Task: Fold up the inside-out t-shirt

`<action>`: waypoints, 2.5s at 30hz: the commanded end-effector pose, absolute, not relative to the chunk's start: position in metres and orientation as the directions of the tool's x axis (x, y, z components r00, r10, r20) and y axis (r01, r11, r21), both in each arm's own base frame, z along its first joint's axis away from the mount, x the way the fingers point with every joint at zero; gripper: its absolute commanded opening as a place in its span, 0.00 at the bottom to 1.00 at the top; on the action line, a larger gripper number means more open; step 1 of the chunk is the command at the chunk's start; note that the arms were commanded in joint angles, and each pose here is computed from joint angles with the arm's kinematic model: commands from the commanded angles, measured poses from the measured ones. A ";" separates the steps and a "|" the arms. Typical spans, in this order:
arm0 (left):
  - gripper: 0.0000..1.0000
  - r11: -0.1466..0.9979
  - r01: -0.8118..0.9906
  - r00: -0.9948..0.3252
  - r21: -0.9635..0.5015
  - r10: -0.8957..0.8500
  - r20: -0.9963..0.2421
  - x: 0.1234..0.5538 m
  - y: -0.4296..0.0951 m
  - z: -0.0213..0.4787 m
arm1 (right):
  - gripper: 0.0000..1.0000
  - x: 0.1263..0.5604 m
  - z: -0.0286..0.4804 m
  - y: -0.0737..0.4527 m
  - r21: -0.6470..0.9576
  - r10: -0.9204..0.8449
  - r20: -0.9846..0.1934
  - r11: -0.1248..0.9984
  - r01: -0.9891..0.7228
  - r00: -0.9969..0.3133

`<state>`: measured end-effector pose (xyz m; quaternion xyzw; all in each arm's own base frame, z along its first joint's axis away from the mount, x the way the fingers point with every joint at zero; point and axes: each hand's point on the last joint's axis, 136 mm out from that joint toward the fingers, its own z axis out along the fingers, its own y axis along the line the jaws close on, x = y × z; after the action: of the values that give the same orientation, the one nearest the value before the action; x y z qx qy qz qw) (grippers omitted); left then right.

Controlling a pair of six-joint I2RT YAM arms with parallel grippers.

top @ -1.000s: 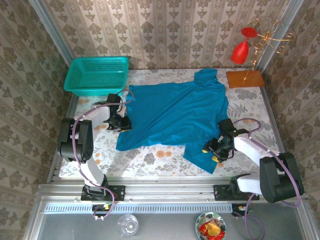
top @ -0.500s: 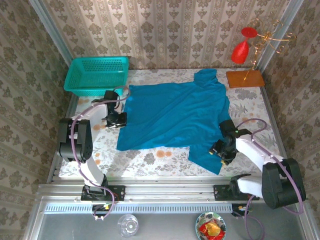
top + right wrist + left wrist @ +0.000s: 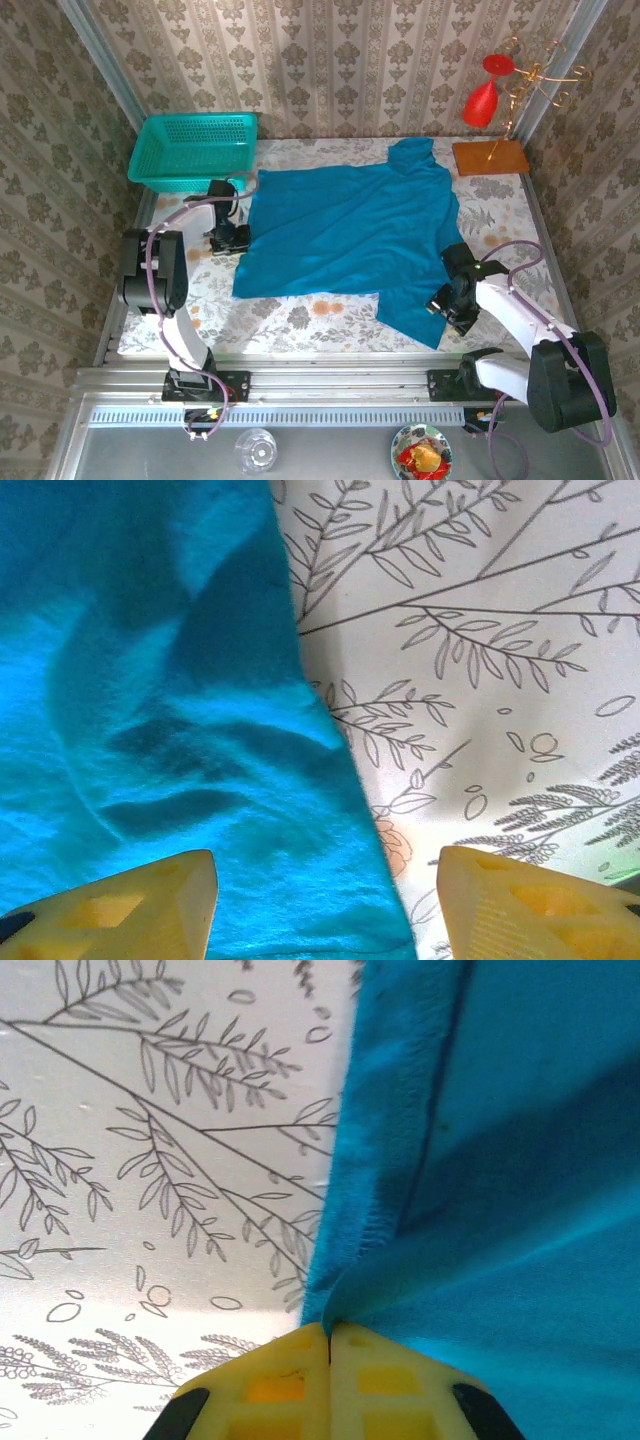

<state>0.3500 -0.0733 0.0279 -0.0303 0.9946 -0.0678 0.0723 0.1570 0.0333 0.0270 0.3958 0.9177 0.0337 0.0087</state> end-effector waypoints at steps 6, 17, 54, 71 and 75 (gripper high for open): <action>0.09 0.997 -0.065 -0.991 -0.048 -0.070 -0.117 0.342 -0.057 0.026 | 0.57 0.145 0.044 0.024 0.021 0.733 -0.013 0.681 0.732 -0.681; 0.35 0.988 -0.076 -0.967 -0.138 -0.107 -0.232 0.346 -0.067 0.072 | 0.49 0.108 0.035 0.057 0.065 0.750 0.111 0.650 0.757 -0.652; 0.34 0.934 -0.354 -0.923 -0.055 -0.358 -0.138 0.215 -0.052 0.052 | 0.00 0.133 0.059 0.036 0.167 0.801 -0.119 0.598 0.784 -0.586; 0.29 0.953 -0.301 -0.948 -0.035 -0.303 -0.095 0.211 -0.057 0.033 | 0.00 0.139 0.065 0.037 0.189 0.809 -0.123 0.587 0.787 -0.574; 0.29 0.948 -0.316 -0.941 -0.046 -0.319 -0.113 0.217 -0.055 0.038 | 0.00 0.138 0.065 0.038 0.187 0.811 -0.117 0.585 0.789 -0.574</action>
<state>0.2071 -0.0569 0.0287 -0.1635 0.9855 -0.0120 0.0436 0.1409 0.0471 0.0584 0.4409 0.8900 0.0765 0.0875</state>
